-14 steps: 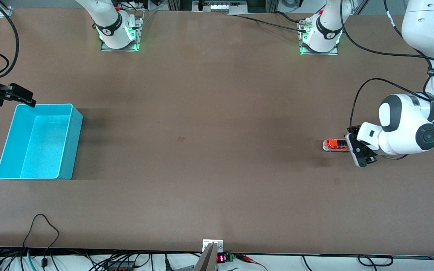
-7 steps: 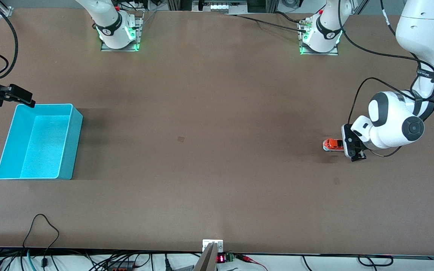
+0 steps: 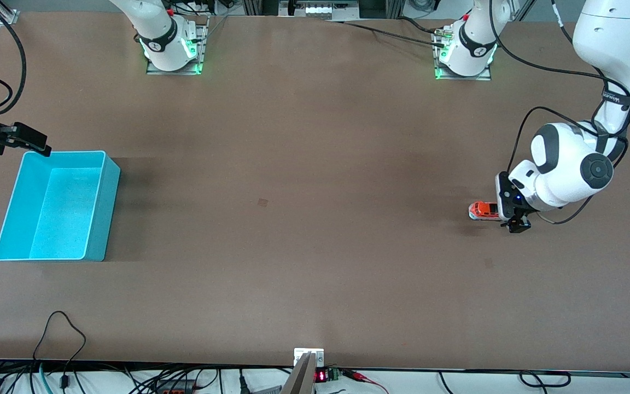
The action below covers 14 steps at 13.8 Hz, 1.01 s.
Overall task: Wind up bus and store in blue box
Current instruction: 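Close the left gripper on the orange bus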
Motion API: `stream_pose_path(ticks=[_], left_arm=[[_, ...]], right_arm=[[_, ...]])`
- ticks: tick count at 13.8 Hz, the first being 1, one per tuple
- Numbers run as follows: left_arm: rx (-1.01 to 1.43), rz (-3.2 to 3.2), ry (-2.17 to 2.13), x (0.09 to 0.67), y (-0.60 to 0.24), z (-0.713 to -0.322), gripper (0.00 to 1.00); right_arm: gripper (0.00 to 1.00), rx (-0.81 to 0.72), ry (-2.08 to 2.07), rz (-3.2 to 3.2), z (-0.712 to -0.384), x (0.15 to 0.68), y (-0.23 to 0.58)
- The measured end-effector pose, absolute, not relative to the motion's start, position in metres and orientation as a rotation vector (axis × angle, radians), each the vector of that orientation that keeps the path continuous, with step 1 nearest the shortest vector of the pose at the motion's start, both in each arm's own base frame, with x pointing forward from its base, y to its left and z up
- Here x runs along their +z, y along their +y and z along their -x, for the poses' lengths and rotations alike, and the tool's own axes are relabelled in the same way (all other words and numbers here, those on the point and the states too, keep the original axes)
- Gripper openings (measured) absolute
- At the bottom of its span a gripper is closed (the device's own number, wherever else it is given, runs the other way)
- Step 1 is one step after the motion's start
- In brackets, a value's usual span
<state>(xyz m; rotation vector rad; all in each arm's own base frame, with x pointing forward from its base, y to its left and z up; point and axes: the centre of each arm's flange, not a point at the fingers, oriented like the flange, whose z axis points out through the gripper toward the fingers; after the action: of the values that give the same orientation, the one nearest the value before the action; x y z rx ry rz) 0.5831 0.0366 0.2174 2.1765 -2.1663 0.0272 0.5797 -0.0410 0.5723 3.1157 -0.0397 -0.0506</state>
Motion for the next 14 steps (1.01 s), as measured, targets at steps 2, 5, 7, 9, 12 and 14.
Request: stream_pose_path(ticks=[2, 5, 7, 9, 12, 14], left_arm=[[0.036, -2.177, -2.176, 0.22, 0.036, -0.583, 1.0], [0.06, -2.187, -2.191, 0.218, 0.034, -0.582, 1.0], [0.058, -2.186, -2.189, 0.212, 0.034, -0.58, 1.0], [0.049, -2.18, -2.184, 0.206, 0.033, -0.578, 1.0], [0.038, -2.172, -2.178, 0.197, 0.033, -0.575, 0.98], [0.041, -2.172, -2.181, 0.196, 0.032, -0.575, 0.88]], right_arm=[[1.0, -0.05, -0.04, -3.116, -0.58, 0.572, -0.041], [1.0, -0.048, -0.039, -3.116, -0.58, 0.572, -0.041], [1.0, -0.031, -0.039, -3.115, -0.581, 0.575, -0.041], [1.0, -0.019, -0.039, -3.115, -0.581, 0.579, -0.041], [1.0, -0.017, -0.039, -3.115, -0.581, 0.58, -0.041], [1.0, -0.017, -0.039, -3.115, -0.581, 0.58, -0.041]])
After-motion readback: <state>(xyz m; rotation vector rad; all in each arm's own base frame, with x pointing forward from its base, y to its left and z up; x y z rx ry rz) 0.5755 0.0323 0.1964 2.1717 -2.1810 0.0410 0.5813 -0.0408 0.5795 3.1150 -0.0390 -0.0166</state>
